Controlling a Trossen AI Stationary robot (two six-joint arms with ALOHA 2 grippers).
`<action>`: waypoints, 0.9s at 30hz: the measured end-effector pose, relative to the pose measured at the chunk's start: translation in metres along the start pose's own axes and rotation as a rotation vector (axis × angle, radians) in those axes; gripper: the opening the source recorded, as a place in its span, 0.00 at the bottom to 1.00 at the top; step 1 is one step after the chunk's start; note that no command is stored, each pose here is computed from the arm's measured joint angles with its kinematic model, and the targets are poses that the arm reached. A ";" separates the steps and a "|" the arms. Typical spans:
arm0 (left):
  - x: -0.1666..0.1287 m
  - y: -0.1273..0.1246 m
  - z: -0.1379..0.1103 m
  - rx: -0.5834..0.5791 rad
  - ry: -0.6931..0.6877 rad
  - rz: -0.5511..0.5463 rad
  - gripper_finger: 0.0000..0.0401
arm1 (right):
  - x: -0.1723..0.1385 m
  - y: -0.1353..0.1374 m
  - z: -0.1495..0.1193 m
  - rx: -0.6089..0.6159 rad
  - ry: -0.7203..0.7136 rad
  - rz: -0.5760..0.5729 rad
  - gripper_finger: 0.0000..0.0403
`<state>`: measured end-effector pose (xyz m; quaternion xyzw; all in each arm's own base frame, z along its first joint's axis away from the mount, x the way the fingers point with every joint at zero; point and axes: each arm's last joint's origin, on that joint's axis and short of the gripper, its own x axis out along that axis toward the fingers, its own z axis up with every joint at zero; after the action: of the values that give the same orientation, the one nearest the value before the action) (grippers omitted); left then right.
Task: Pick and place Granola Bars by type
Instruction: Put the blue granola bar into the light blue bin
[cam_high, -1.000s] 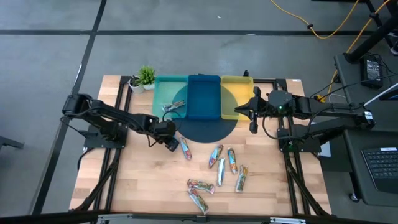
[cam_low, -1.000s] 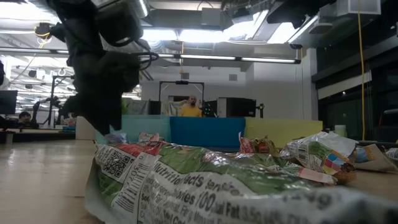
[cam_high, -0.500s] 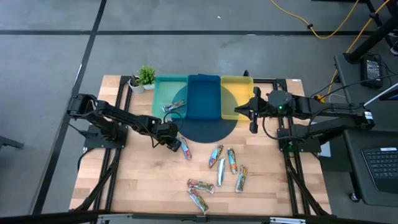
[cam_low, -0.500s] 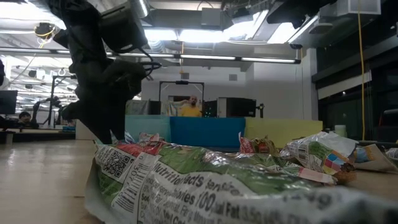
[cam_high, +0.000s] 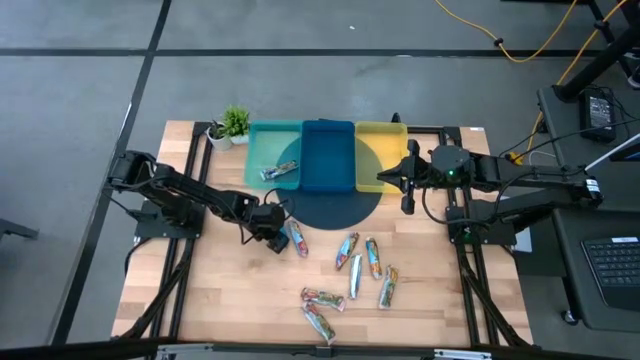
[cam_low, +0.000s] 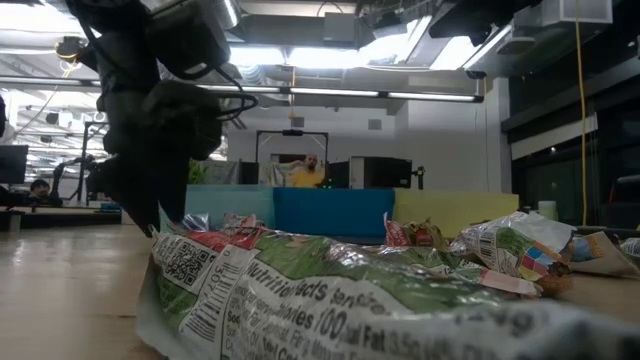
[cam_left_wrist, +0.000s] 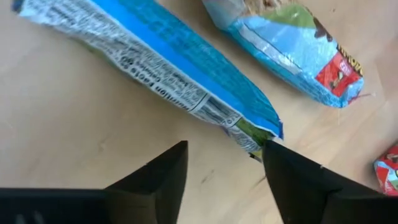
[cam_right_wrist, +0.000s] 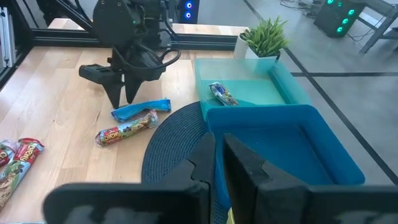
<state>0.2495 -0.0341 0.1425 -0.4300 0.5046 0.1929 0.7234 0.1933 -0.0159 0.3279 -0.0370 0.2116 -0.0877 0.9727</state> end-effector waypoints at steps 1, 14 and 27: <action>0.000 0.000 0.000 -0.005 0.002 0.000 0.54 | 0.000 0.000 0.000 0.000 0.000 0.000 0.08; -0.002 -0.014 0.007 -0.062 0.055 -0.202 0.68 | 0.000 0.000 0.000 -0.021 0.000 0.000 0.08; -0.002 -0.008 0.011 -0.119 -0.131 -0.082 0.67 | 0.000 0.000 0.000 -0.026 0.000 0.000 0.08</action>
<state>0.2607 -0.0291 0.1488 -0.4789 0.4259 0.2204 0.7353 0.1933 -0.0159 0.3279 -0.0495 0.2126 -0.0850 0.9722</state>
